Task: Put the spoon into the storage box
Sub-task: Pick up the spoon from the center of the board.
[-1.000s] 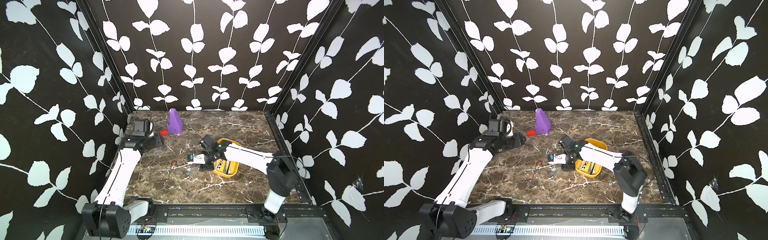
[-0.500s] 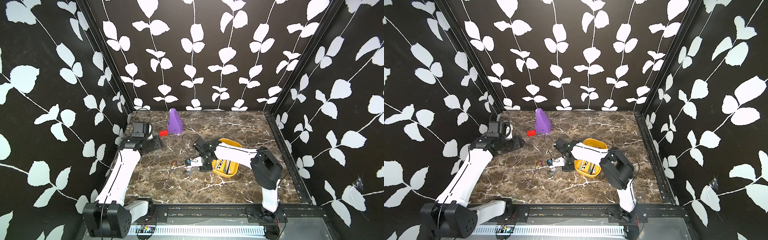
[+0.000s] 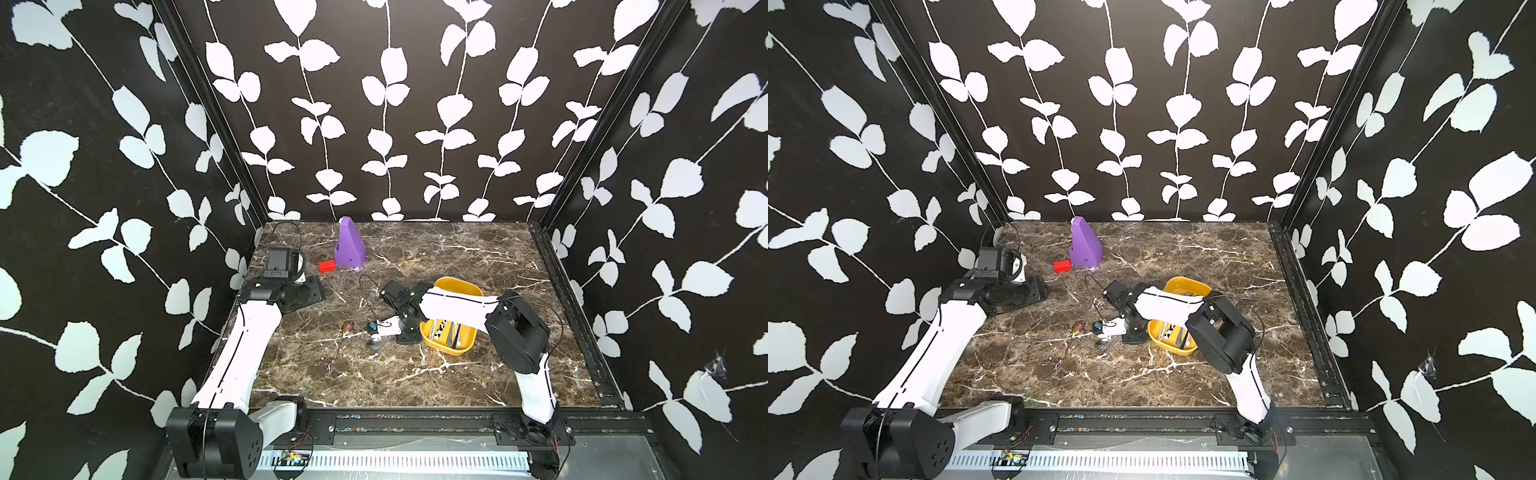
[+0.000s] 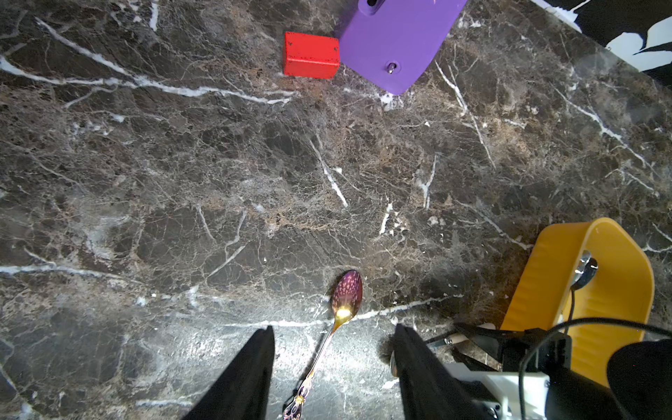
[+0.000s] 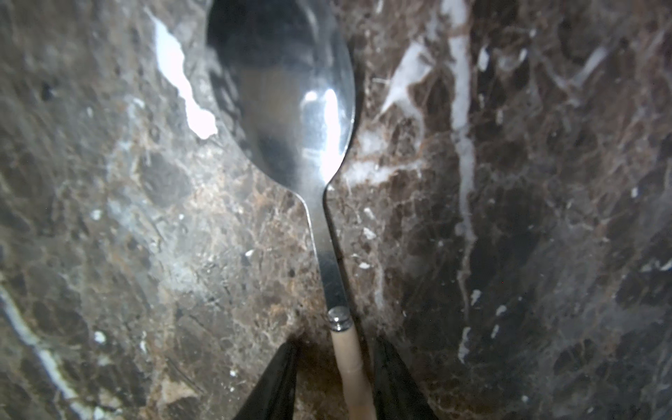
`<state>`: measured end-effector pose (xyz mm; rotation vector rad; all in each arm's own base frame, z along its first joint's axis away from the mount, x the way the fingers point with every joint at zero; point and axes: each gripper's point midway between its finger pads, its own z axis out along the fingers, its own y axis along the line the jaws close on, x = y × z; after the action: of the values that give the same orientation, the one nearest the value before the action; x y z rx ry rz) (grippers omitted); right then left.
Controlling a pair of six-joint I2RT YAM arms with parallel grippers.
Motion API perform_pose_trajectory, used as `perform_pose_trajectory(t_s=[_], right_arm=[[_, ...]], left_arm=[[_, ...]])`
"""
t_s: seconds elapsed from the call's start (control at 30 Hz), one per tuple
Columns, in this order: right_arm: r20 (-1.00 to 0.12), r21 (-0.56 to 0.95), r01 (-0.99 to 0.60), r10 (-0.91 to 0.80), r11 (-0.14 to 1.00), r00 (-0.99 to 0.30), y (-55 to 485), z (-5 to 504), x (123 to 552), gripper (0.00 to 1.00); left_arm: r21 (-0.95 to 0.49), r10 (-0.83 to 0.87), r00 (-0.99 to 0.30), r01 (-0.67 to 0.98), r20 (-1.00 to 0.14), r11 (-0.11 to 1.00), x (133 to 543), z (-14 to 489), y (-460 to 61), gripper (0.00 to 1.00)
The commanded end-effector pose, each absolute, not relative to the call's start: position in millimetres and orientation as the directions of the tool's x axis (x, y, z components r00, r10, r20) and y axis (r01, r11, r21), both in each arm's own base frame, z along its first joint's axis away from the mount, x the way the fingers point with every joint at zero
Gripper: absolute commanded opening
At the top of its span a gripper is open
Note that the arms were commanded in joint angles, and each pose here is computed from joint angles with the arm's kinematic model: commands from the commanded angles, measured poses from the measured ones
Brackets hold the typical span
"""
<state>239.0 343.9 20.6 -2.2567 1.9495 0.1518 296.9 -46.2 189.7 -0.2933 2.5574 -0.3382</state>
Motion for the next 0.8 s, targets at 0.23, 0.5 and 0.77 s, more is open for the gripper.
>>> perform_pose_trajectory(t_s=[0.23,0.5,0.77], right_arm=[[-0.155,-0.056,-0.994,-0.983,-0.093,0.101,351.7,14.2,243.6,0.2],[-0.224,-0.104,-0.994,-0.974,0.039,-0.015,369.1,30.4,260.1,0.12],[-0.436,-0.147,-0.957,-0.885,0.251,-0.165,391.0,97.1,286.5,0.07]], left_arm=[[-0.289,-0.271,-0.824,-0.137,-0.498,0.947,292.5,189.7,-41.9,0.58],[-0.29,-0.277,-0.821,-0.143,-0.498,0.946,290.8,189.1,-40.7,0.58],[-0.284,-0.276,-0.823,-0.146,-0.496,0.948,289.4,187.2,-39.9,0.58]])
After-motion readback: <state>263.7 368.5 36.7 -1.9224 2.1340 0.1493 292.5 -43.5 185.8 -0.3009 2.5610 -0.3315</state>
